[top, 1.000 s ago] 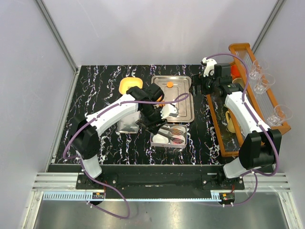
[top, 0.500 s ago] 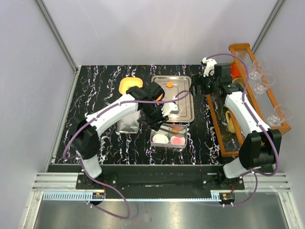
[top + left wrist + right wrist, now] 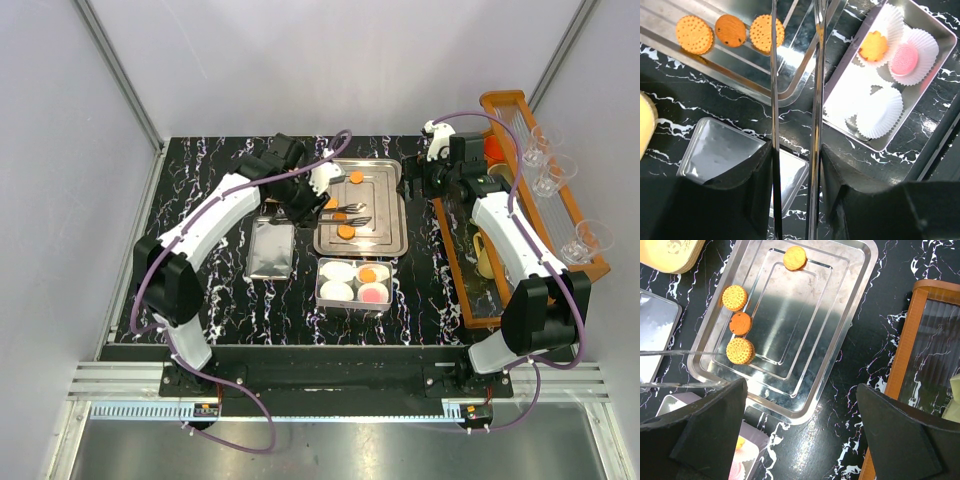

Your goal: Pack the cookies

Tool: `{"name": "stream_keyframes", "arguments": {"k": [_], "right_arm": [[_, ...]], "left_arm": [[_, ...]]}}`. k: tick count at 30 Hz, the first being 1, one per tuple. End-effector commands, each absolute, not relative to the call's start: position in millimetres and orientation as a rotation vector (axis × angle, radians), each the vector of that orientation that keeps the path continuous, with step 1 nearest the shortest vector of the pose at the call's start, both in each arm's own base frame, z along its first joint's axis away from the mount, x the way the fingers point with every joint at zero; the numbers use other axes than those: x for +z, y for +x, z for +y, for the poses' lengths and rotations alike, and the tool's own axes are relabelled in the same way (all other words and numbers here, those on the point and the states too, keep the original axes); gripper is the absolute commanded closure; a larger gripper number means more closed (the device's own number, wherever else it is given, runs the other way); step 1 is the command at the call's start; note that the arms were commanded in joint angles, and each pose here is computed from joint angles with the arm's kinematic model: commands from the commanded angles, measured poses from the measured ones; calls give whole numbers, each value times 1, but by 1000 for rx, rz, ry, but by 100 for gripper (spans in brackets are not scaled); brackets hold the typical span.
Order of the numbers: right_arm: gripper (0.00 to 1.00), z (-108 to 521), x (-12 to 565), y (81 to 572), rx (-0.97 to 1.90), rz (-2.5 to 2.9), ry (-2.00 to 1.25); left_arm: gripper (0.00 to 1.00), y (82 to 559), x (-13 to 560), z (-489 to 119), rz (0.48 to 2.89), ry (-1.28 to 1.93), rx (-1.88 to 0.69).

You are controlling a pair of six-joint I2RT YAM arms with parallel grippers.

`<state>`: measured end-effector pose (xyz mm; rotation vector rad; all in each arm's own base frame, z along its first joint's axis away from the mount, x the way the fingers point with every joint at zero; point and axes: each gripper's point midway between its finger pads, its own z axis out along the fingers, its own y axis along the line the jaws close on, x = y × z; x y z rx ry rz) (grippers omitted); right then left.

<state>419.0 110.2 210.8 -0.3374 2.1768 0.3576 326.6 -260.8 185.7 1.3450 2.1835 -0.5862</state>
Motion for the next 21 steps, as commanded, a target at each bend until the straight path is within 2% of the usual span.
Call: {"name": "stream_keyframes", "arguments": {"k": [1, 6, 21], "right_arm": [[0, 113, 230, 423, 379, 2116, -341], [0, 113, 230, 424, 380, 2117, -344], [0, 114, 227, 424, 384, 2125, -348]], "left_arm": [[58, 347, 203, -261, 2131, 1280, -565], [55, 354, 186, -249, 2182, 1247, -593], [55, 351, 144, -235, 2277, 1255, -623]]}}
